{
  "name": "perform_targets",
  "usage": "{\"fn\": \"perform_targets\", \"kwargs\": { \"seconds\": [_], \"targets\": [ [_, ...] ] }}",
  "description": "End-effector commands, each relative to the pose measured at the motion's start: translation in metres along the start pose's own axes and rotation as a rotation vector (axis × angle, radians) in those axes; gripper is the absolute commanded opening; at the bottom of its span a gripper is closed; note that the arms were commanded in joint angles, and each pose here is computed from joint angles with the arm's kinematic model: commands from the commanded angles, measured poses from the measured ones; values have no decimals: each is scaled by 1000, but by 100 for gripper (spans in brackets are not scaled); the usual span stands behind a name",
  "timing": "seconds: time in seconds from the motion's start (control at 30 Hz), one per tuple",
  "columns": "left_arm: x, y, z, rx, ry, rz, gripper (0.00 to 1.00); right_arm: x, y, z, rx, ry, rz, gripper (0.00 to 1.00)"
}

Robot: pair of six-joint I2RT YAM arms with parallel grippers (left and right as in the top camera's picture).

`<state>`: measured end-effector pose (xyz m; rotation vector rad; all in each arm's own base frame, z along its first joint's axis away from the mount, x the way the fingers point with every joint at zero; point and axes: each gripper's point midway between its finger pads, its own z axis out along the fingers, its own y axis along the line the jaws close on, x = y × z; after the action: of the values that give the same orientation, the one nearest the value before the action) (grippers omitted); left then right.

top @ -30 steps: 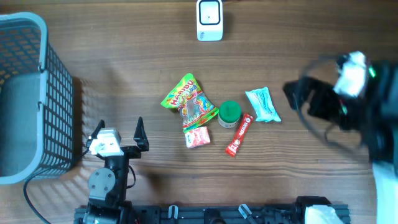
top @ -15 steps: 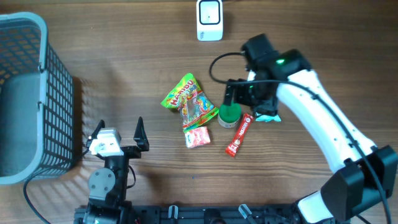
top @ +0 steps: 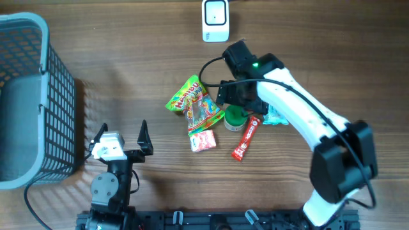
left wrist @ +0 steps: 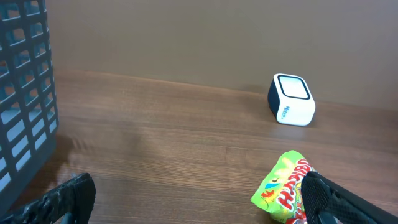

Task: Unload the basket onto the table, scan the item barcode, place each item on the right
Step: 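Reach the right gripper over the green-capped jar, then lower the right gripper and grasp the green-capped jar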

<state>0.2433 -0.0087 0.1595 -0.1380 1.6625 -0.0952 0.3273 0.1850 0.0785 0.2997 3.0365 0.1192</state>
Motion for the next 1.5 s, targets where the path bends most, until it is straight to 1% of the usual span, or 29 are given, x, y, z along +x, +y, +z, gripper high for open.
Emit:
{"fn": "perform_targets", "kwargs": {
  "seconds": [0.0, 0.1, 0.17, 0.2, 0.5, 0.8, 0.87, 0.9, 1.03, 1.1, 1.13, 1.2, 1.27, 1.37, 1.4, 1.43, 1.47],
  "targets": [
    [1, 3, 0, -15, -1, -14, 100, -2, -1, 24, 46, 31, -30, 100],
    [1, 3, 0, -15, -1, -14, 100, 4, -3, 46, 74, 86, -28, 100],
    [1, 3, 0, -15, -1, -14, 100, 16, 1, 62, 54, 164, -22, 100],
    [1, 3, 0, -15, -1, -14, 100, 18, 2, 65, 49, 178, -20, 100],
    [1, 3, 0, -15, -1, -14, 100, 15, 5, 68, 39, 166, -21, 99],
    [1, 3, 0, -15, -1, -14, 100, 32, -2, 92, 46, 176, -34, 99],
    [1, 3, 0, -15, -1, -14, 100, 33, -3, 92, 51, 181, -34, 90],
    [1, 3, 0, -15, -1, -14, 100, 36, -5, 91, 59, 191, -33, 88],
    [1, 3, 0, -15, -1, -14, 100, 46, -12, 88, 86, 237, -30, 81],
    [1, 3, 0, -15, -1, -14, 100, 50, -9, 87, 64, 261, -28, 75],
    [1, 3, 0, -15, -1, -14, 100, 52, -7, 86, 52, 271, -26, 75],
    [1, 3, 0, -15, -1, -14, 100, 56, 3, 82, -6, 311, -58, 71],
    [1, 3, 0, -15, -1, -14, 100, 61, 10, 72, -48, 357, -83, 69],
    [1, 3, 0, -15, -1, -14, 100, 59, 10, 60, -41, 369, -102, 68],
    [1, 3, 0, -15, -1, -14, 100, 56, 10, 59, -37, 361, -106, 70],
    [1, 3, 0, -15, -1, -14, 100, 52, 10, 59, -30, 343, -108, 74],
    [1, 3, 0, -15, -1, -14, 100, 44, 8, 59, -10, 308, -112, 74]
  ]
}}
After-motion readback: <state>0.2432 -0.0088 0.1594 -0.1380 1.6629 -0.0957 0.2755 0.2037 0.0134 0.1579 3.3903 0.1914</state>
